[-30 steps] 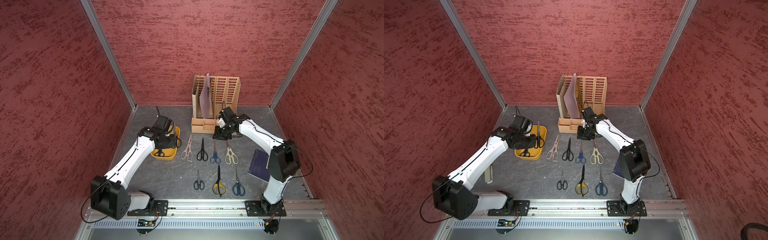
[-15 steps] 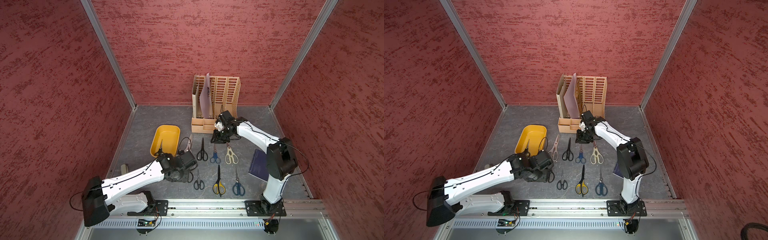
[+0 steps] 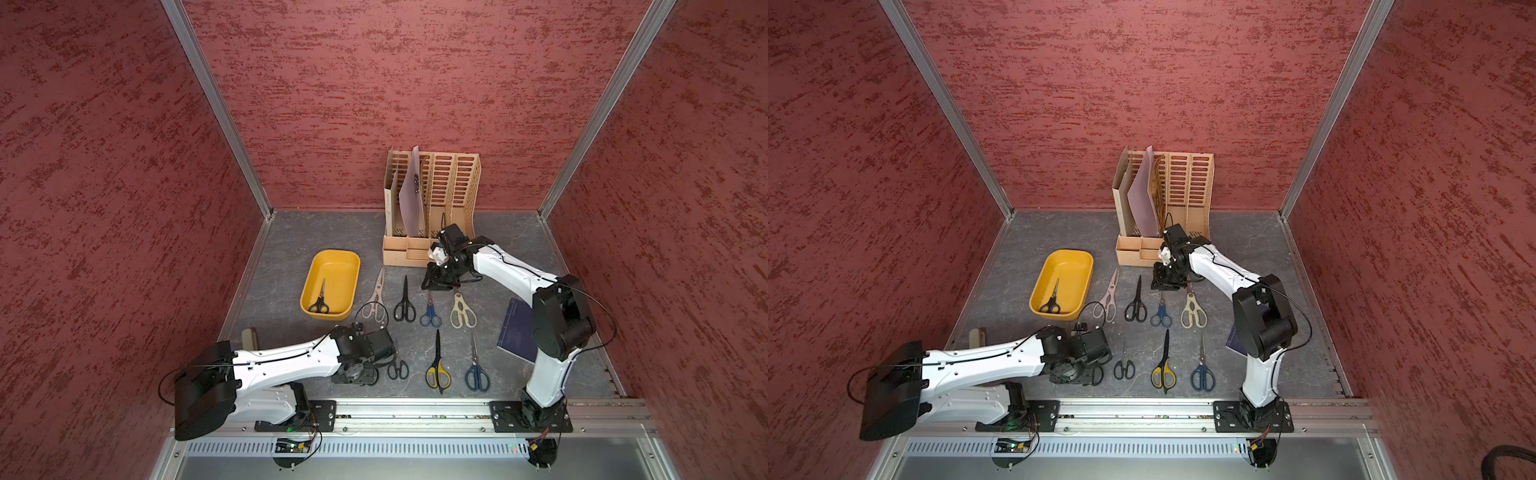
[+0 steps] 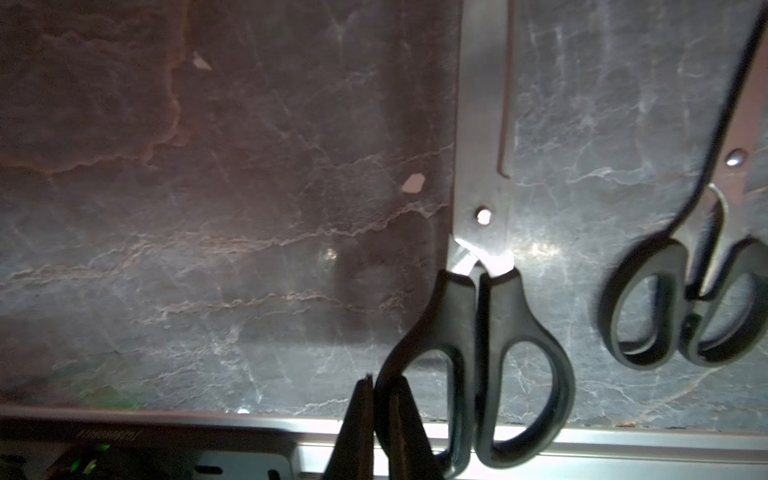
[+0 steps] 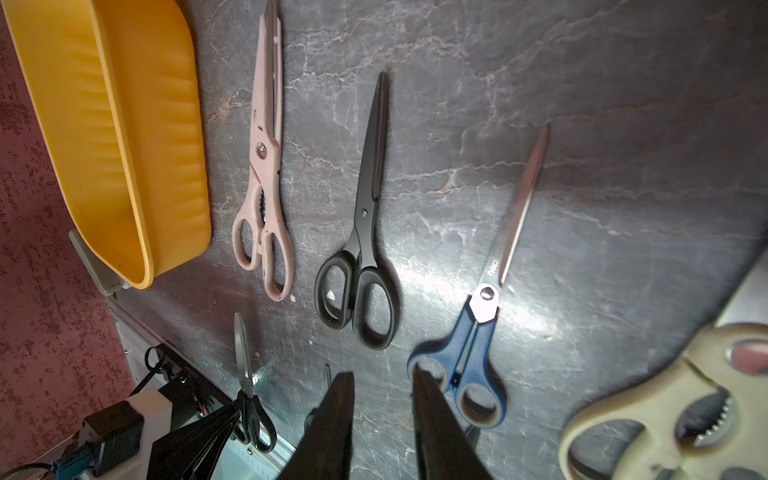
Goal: Take the scissors out of the storage box
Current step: Place the scissors at the center of the board.
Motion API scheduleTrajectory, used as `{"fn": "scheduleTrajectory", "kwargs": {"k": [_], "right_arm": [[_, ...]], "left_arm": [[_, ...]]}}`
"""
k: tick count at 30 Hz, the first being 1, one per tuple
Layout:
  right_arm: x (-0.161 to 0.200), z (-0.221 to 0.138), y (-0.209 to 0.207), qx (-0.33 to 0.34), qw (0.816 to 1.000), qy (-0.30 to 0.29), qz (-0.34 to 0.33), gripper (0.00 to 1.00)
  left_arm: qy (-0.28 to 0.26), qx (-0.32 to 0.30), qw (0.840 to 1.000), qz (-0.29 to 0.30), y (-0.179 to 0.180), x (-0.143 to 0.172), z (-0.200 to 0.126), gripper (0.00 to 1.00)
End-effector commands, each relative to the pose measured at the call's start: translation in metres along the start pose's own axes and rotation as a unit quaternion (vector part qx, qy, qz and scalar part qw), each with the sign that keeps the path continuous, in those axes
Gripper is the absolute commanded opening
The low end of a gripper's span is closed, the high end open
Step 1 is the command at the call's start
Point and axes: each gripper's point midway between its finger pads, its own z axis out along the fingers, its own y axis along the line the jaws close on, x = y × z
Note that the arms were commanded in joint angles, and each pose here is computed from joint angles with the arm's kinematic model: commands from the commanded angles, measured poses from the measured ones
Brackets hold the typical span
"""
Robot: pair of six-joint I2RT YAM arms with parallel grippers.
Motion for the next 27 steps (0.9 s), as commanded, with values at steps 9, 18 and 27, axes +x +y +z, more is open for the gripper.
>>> {"fn": "scheduleTrajectory", "kwargs": {"k": [9,18,27], "right_arm": [[-0.006,-0.006,0.007,-0.004,1.000,-0.011,-0.018,0.29],[-0.008,-0.007,0.010,-0.009,1.000,-0.016,-0.016,0.29],[-0.011,-0.005,0.012,-0.014,1.000,-0.019,-0.015,0.29]], "left_arm": [[0.005,-0.030,1.000,-0.002,0.013,0.008,0.019,0.17],[-0.050,-0.011,0.998,-0.022,0.014,-0.025,-0.038,0.50],[-0.119,0.052,0.977,-0.171,0.064,-0.114,-0.092,0.50]]}}
